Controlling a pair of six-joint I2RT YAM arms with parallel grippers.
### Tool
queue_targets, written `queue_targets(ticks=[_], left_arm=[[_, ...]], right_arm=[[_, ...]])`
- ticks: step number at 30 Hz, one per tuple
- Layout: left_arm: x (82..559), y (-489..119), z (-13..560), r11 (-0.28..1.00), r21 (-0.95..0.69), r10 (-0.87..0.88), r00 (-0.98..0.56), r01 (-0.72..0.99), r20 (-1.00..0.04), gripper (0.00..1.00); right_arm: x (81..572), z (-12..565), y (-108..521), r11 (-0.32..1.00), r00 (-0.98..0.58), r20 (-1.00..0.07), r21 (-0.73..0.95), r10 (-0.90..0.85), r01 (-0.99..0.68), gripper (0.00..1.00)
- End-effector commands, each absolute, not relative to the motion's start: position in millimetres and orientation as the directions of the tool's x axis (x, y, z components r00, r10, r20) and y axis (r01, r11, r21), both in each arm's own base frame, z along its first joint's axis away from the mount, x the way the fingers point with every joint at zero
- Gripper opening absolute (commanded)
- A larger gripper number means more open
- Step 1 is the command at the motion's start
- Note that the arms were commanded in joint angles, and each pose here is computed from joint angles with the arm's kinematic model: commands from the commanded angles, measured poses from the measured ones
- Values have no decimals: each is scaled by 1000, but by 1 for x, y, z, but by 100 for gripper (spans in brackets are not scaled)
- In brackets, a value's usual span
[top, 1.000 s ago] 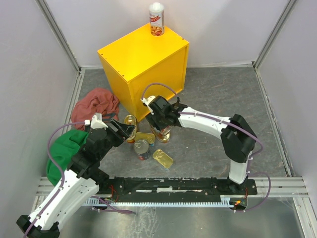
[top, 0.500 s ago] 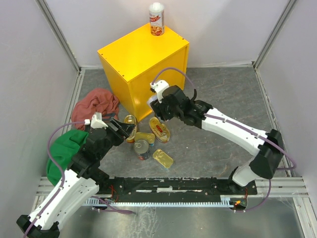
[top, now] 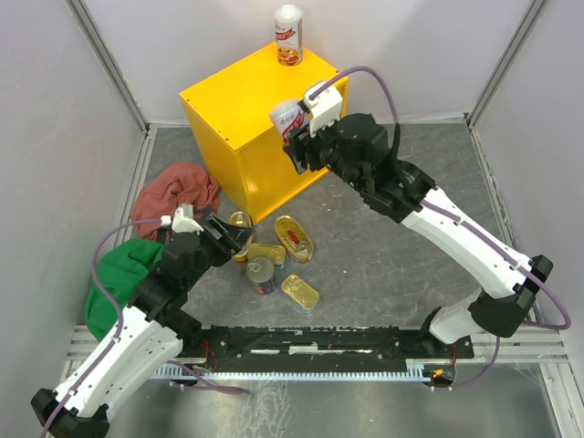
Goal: Place and organize the canned foods onto the counter
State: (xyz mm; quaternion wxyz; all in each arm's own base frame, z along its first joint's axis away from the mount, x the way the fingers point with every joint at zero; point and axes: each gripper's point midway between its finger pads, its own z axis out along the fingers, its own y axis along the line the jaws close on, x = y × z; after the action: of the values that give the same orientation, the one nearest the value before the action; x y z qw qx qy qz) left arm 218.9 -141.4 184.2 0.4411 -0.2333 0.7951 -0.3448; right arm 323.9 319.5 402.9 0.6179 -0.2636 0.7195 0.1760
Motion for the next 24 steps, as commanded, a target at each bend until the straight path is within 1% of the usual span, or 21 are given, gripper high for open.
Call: queue_targets(ticks=[1,7,12,18,24], left_arm=[[225,-155,219,646,-760,-644,-485,70,-591,82],[226,-168,229,645,-751,-602,-513,140,-612,82],[227,-176,235,655,-732,-558,-534,186,-635,82],[229,-178,244,678,-703,-523,-532,214,-666,82],[229,-174,239,706,-676,-501,-527,211,-687,82]], right_arm=[[339,532,294,842,199,-975,-24,99,-539,1],[378,572,279,865,320,-929,-2,184,-501,1],[417,580,276,871,376,-897,19,231,-491,1],[460,570,282,871,422,-869,20,258,-492,1],[490,562,281,879,471,-844,1,257,-477,1]])
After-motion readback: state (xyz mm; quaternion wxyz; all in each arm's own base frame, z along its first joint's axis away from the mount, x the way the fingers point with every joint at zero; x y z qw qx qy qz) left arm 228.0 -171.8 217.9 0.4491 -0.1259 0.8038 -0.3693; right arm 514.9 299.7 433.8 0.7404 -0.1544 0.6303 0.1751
